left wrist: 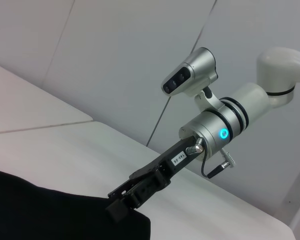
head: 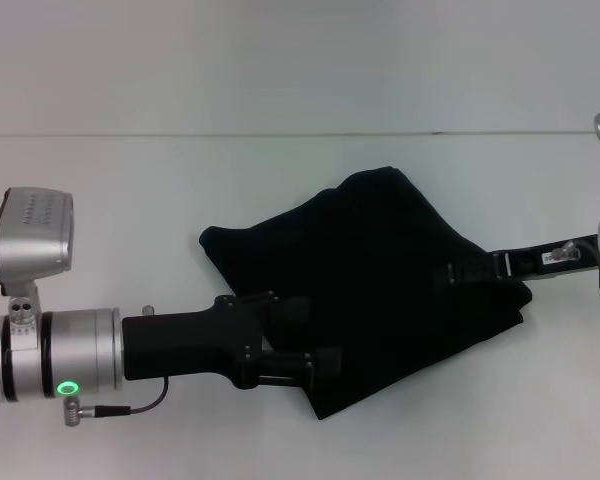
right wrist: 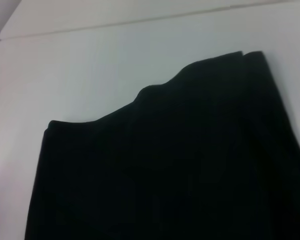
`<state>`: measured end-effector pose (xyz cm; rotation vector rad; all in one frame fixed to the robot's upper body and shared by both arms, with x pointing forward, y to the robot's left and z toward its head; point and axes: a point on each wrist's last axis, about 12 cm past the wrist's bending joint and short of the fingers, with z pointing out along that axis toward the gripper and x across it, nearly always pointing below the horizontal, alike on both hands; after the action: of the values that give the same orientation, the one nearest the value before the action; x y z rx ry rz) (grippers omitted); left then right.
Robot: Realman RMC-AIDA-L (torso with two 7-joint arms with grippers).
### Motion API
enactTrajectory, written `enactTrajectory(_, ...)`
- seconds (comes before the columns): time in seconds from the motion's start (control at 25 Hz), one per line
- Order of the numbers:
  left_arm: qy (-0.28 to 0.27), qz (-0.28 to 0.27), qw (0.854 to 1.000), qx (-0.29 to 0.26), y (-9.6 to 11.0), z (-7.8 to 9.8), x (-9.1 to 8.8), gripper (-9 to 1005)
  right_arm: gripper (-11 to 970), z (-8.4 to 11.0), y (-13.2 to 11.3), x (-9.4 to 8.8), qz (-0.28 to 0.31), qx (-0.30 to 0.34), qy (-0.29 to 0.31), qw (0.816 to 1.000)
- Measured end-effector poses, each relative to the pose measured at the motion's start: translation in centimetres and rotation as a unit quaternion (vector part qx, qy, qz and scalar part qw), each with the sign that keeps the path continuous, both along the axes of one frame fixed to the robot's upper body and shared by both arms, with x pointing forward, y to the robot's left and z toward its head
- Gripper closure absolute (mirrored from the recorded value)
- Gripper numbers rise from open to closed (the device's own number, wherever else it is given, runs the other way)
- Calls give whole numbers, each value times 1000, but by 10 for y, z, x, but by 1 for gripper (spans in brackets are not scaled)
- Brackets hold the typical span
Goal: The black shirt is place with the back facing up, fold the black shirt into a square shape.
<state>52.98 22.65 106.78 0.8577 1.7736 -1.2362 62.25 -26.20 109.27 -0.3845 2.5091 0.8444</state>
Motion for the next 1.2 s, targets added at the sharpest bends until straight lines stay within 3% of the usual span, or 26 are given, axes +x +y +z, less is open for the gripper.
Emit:
enactTrajectory(0.24, 1, 3, 1000, 5, 1, -1, 1, 71, 45, -2, 7, -1, 5, 3, 2, 1000)
enactTrajectory(0.68, 6, 4, 1000, 8, 2, -2, 0, 76, 350, -7, 9, 3, -13, -10, -10, 1000)
enactTrajectory(0.88, 7, 7, 1000, 10, 2, -3, 0, 78, 400, -7, 7, 4, -15, -14, -13, 1000)
enactTrajectory(1.2, 15, 10, 1000, 10, 1, -5, 1, 81, 258, -7, 7, 7, -20, -23, -20, 999)
